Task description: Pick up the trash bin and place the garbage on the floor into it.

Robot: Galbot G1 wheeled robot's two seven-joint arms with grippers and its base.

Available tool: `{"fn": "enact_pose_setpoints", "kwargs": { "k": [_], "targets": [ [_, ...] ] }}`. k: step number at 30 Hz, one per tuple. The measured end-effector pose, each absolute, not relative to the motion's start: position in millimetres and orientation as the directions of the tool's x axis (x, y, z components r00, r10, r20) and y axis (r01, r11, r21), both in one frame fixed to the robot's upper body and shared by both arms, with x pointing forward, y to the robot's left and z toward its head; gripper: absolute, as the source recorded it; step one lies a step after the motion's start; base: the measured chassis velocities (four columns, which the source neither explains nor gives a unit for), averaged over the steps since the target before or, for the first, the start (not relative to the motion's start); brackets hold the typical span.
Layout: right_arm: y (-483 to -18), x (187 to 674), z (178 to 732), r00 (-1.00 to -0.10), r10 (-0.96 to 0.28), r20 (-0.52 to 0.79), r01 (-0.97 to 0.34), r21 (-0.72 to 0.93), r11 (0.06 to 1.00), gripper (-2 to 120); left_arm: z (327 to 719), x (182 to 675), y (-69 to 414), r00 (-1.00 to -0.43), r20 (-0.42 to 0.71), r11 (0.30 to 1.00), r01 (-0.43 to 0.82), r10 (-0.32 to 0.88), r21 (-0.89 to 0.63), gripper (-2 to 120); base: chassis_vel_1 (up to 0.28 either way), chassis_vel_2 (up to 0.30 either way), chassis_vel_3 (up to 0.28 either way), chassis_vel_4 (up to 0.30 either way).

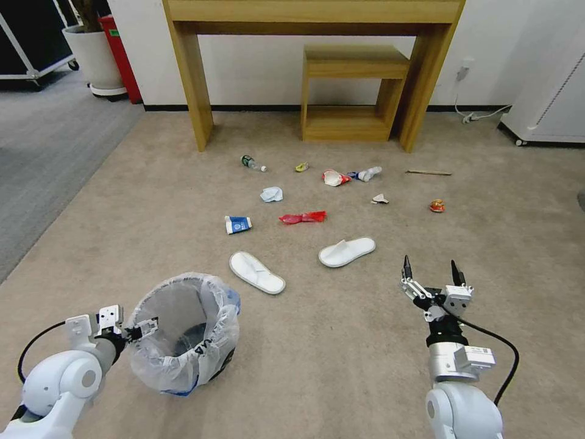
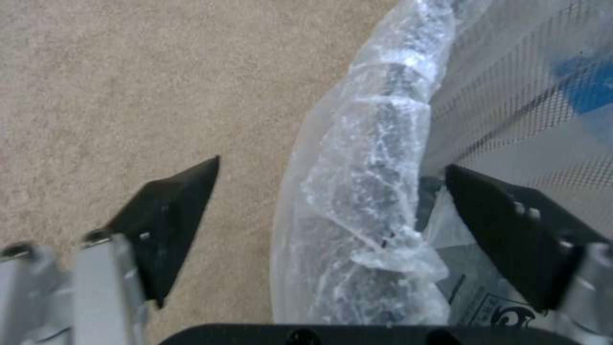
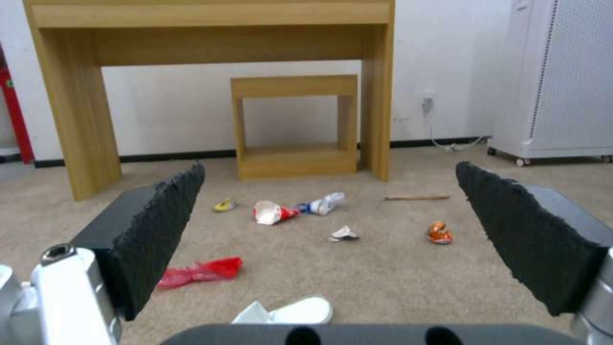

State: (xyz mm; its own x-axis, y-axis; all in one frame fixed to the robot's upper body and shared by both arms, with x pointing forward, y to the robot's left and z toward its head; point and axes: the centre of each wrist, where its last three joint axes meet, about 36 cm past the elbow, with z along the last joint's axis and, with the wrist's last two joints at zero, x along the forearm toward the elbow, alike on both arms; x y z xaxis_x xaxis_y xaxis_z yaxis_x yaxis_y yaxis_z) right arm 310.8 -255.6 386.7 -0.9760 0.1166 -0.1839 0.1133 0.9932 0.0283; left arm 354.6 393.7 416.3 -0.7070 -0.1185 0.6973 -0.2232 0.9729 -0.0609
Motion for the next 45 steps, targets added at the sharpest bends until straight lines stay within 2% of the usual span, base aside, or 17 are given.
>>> {"fn": "enact_pose_setpoints", "kwargs": {
  "k": [1, 3, 5, 8, 10, 11, 13, 16, 17, 19, 22, 23, 24, 39, 45],
  "targets": [
    [-255.6, 310.8, 386.7, -0.976, 0.117, -0.184, 0.113, 0.028, 0.993, 100, 416.3, 354.6, 393.7, -0.707, 0.697, 0.973, -0.223, -0.119, -0.061, 91, 0.0, 0.0, 0.0, 0.0],
    [-256.4, 311.7, 385.8, -0.976, 0.117, -0.183, 0.114, 0.028, 0.993, 100, 414.5, 355.2, 392.3, -0.704, 0.7, 0.973, -0.221, -0.117, -0.06, 79, 0.0, 0.0, 0.0, 0.0],
    [-256.7, 311.8, 385.4, -0.976, 0.117, -0.182, 0.114, 0.028, 0.993, 100, 414.0, 355.3, 391.9, -0.703, 0.701, 0.974, -0.22, -0.117, -0.059, 77, 0.0, 0.0, 0.0, 0.0],
    [-257.1, 312.7, 383.5, -0.976, 0.118, -0.181, 0.115, 0.029, 0.993, 100, 412.7, 355.1, 389.8, -0.701, 0.704, 0.974, -0.218, -0.116, -0.057, 59, 0.0, 0.0, 0.0, 0.0],
    [-257.2, 312.9, 383.2, -0.976, 0.118, -0.18, 0.115, 0.03, 0.993, 100, 412.5, 355.0, 389.4, -0.701, 0.704, 0.974, -0.218, -0.115, -0.057, 59, 0.0, 0.0, 0.0, 0.0],
    [-257.2, 313.4, 382.6, -0.976, 0.118, -0.181, 0.115, 0.03, 0.993, 100, 412.3, 354.7, 388.1, -0.7, 0.705, 0.975, -0.215, -0.112, -0.058, 53, 0.0, 0.0, 0.0, 0.0],
    [-257.2, 313.7, 382.3, -0.976, 0.118, -0.181, 0.115, 0.031, 0.993, 100, 412.1, 354.4, 387.5, -0.699, 0.706, 0.975, -0.213, -0.111, -0.058, 50, 0.0, 0.0, 0.0, 0.0],
    [-256.9, 315.1, 380.4, -0.976, 0.119, -0.18, 0.114, 0.033, 0.993, 100, 411.3, 353.3, 384.9, -0.695, 0.711, 0.977, -0.206, -0.105, -0.056, 32, 0.0, 0.0, 0.0, 0.0],
    [-256.9, 315.1, 380.4, -0.976, 0.119, -0.18, 0.114, 0.033, 0.993, 100, 411.3, 353.3, 384.9, -0.695, 0.711, 0.977, -0.206, -0.105, -0.056, 32, 0.0, 0.0, 0.0, 0.0],
    [-256.3, 316.3, 379.0, -0.977, 0.118, -0.179, 0.114, 0.035, 0.993, 100, 411.4, 352.2, 381.6, -0.69, 0.717, 0.98, -0.193, -0.096, -0.054, 23, 0.0, 0.0, 0.0, 0.0],
    [-256.2, 316.4, 379.0, -0.977, 0.118, -0.179, 0.114, 0.035, 0.993, 100, 411.2, 351.9, 380.7, -0.689, 0.719, 0.981, -0.189, -0.094, -0.053, 21, 0.0, 0.0, 0.0, 0.0],
    [-256.1, 316.5, 379.1, -0.977, 0.118, -0.179, 0.113, 0.036, 0.993, 100, 411.2, 351.8, 380.1, -0.688, 0.719, 0.981, -0.186, -0.092, -0.053, 9, 0.0, 0.0, 0.0, 0.0],
    [-256.0, 316.5, 379.1, -0.977, 0.118, -0.179, 0.113, 0.036, 0.993, 100, 411.1, 351.7, 379.6, -0.688, 0.72, 0.982, -0.184, -0.09, -0.053, 5, 0.0, 0.0, 0.0, 0.0],
    [-255.3, 316.8, 375.9, -0.979, 0.116, -0.167, 0.111, 0.038, 0.993, 100, 410.9, 353.6, 376.1, -0.687, 0.724, 0.984, -0.167, -0.07, -0.063, 1, 0.0, 0.0, 0.0, 0.0],
    [-258.9, 313.4, 383.5, -0.98, 0.121, -0.16, 0.115, 0.046, 0.992, 100, 430.5, 353.1, 377.9, -0.725, 0.686, 0.972, -0.201, -0.064, -0.122, 1, 0.0, 0.0, 0.0, 0.0]
  ]
}}
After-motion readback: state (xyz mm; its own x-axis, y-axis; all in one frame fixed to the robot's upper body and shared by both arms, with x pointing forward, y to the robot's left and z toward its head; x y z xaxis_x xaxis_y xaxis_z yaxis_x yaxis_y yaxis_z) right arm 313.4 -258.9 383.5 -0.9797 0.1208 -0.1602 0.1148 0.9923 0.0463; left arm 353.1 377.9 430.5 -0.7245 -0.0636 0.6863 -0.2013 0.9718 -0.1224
